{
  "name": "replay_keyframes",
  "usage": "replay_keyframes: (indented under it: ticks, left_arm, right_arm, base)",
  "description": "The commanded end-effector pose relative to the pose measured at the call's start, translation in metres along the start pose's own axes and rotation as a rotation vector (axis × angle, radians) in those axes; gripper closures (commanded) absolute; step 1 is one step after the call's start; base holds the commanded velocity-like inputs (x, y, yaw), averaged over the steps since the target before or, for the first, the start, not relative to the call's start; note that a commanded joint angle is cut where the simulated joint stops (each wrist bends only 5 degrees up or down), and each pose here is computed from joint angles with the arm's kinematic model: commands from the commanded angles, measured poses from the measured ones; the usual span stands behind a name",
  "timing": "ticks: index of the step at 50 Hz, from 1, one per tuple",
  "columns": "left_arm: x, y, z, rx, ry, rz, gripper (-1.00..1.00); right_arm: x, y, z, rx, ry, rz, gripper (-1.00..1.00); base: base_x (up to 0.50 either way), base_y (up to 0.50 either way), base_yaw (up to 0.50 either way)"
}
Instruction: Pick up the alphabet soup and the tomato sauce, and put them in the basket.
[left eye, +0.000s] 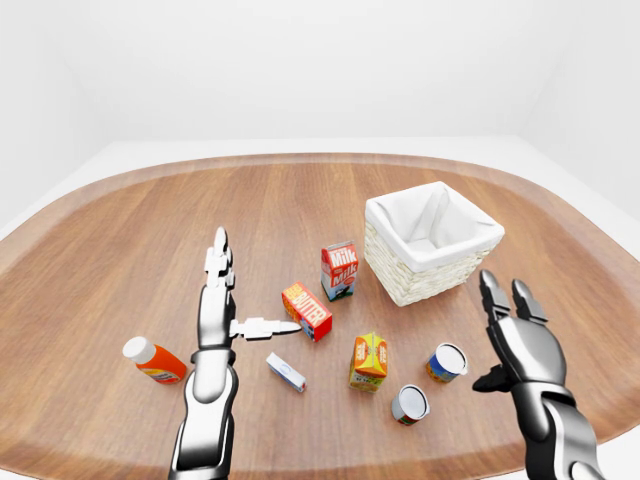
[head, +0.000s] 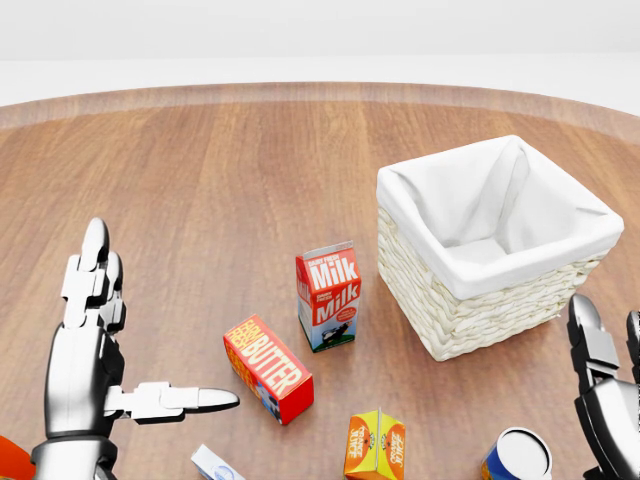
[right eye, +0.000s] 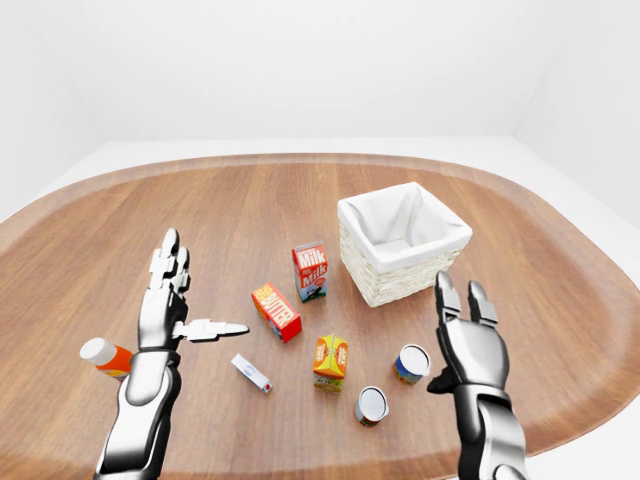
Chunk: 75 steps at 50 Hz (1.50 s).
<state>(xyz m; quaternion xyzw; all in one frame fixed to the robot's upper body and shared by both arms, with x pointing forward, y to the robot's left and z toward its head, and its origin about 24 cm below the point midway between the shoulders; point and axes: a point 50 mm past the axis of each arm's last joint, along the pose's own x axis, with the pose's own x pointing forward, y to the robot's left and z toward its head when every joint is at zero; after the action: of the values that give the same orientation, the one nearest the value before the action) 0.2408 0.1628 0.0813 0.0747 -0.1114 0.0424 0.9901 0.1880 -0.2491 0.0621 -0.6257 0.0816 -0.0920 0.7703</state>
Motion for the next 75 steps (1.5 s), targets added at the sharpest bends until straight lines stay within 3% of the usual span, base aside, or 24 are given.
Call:
replay_keyframes:
  ticks: [1,75]
  left_arm:
    - [-0.001,-0.001,-0.001,-0.001,0.004,-0.009,-1.00]
    - [-0.001,-0.001,0.001,0.001,-0.003,-0.009,-1.00]
  right_arm:
    - [0.003,0.011,0.001,-0.024,-0.010,0.018,-1.00]
    - [0.021,0.061,0.001,-0.139,-0.081,0.089,-1.00]
  base:
    - [0.00,0.00,0.00]
    - [0.00,0.00,0.00]
